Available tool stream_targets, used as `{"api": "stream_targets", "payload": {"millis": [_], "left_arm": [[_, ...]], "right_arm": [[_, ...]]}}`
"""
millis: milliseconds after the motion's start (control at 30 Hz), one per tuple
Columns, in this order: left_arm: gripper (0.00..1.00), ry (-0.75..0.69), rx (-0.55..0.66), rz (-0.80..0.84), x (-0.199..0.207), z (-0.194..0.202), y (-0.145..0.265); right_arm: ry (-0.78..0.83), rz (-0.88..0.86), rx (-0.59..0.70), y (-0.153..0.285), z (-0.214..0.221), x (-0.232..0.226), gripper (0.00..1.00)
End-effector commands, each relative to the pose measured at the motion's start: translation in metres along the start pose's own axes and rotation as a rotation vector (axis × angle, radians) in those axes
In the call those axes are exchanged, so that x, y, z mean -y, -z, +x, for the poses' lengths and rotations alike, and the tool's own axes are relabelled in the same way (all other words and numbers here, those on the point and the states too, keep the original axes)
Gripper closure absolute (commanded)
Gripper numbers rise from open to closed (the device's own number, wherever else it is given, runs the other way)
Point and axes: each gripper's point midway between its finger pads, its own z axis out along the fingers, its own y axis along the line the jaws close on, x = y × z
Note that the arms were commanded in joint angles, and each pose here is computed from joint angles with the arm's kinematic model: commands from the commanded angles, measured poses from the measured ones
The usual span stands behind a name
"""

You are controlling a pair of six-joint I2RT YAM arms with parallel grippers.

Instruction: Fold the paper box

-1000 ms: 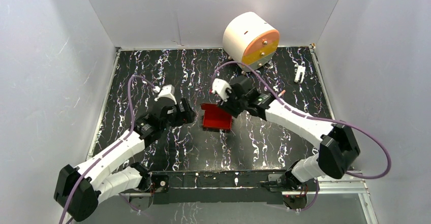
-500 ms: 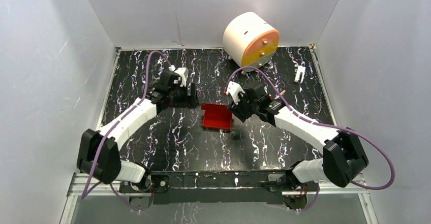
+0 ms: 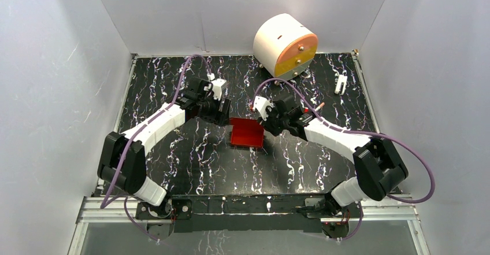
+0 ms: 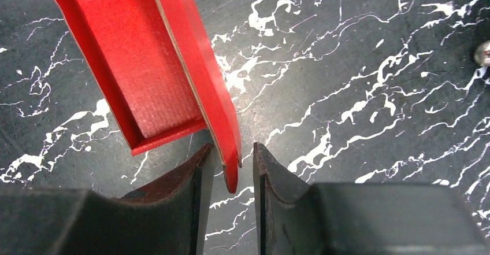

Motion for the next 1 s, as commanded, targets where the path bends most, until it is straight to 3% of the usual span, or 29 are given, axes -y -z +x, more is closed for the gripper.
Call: {"api": "stream_targets", "payload": {"millis": [0,633,967], "left_arm": [[0.29,-0.077,0.037,0.103,0.015,-0.019,0.002],[0.47,-0.159,-0.025,0.255,0.029,-0.002,-0.017],[0.49,-0.383,0.044,0.204,0.015,-0.019,-0.011]], "right_arm": [[0.024,-0.009,0.051,-0.005,-0.014,0.004,0.63],[0.037,-0.064,0.109,-0.006,-0.010,-0.009,0.95],[0.128,-0.132,0.142,0.001,-0.019,-0.016,1.00]]}}
